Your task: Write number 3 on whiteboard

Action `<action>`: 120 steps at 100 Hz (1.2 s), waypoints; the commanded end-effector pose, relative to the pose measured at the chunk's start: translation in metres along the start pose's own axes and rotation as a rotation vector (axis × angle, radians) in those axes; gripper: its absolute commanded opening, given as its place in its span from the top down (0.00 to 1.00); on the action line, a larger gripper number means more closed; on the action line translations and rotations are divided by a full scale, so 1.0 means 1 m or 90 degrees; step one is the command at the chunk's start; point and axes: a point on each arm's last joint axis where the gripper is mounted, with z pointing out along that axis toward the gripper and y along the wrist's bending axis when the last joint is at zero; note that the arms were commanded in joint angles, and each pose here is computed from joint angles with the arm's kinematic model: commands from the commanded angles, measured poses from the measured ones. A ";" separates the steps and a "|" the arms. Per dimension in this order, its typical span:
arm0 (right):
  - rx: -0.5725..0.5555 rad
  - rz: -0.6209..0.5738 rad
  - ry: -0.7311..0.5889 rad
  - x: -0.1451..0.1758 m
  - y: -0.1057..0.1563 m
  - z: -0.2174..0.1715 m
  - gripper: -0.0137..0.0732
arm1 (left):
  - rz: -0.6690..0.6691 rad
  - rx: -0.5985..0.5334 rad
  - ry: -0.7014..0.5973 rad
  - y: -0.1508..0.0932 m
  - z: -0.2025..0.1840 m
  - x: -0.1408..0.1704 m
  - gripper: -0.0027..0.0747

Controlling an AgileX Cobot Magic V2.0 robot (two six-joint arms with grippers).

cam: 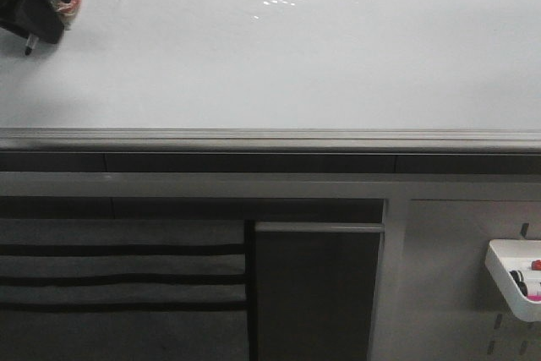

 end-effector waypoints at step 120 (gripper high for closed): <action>-0.640 -0.367 0.121 -0.095 0.128 0.084 0.08 | 0.560 0.546 0.091 -0.162 -0.147 0.029 0.99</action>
